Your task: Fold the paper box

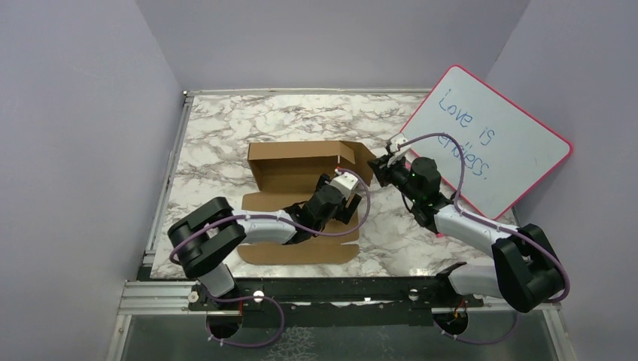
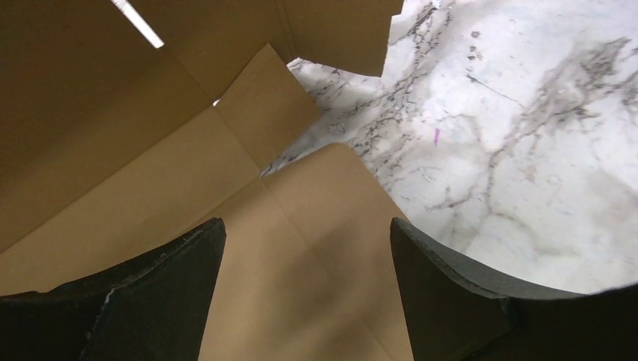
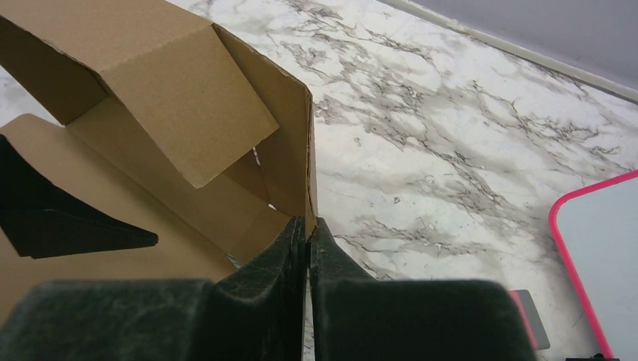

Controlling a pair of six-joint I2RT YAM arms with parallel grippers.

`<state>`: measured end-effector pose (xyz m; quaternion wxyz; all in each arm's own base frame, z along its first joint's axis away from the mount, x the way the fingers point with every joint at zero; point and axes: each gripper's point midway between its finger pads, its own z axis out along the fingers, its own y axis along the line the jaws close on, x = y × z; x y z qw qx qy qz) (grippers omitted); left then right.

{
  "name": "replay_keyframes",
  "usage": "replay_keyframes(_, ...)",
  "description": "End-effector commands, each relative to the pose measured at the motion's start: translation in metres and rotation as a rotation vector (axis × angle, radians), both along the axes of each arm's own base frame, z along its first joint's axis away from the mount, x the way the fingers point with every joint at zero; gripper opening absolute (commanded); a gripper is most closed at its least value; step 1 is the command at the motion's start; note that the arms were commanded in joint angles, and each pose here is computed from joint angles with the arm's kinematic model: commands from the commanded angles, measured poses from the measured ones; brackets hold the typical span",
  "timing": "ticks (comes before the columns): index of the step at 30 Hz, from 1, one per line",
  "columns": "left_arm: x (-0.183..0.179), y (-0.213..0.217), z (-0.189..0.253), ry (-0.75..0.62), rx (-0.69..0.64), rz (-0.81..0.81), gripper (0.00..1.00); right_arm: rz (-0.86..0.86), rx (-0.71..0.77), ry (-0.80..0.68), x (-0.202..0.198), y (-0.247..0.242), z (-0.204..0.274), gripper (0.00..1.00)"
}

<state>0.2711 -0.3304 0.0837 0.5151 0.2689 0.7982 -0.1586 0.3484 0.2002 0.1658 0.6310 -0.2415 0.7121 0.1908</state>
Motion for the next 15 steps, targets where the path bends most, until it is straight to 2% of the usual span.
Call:
replay_keyframes(1,0.028,-0.016,0.015,-0.138,-0.033,0.049,0.8,0.066,-0.016,-0.065,-0.003,0.007,0.018,0.08)
replay_keyframes(9,0.058,-0.018,-0.006,-0.249,0.04,0.141,0.78,0.081,-0.035,-0.076,-0.006,0.007,0.018,0.01)
replay_keyframes(15,0.074,-0.015,-0.008,-0.297,0.06,0.227,0.73,0.088,-0.047,-0.068,-0.006,0.008,0.016,0.01)
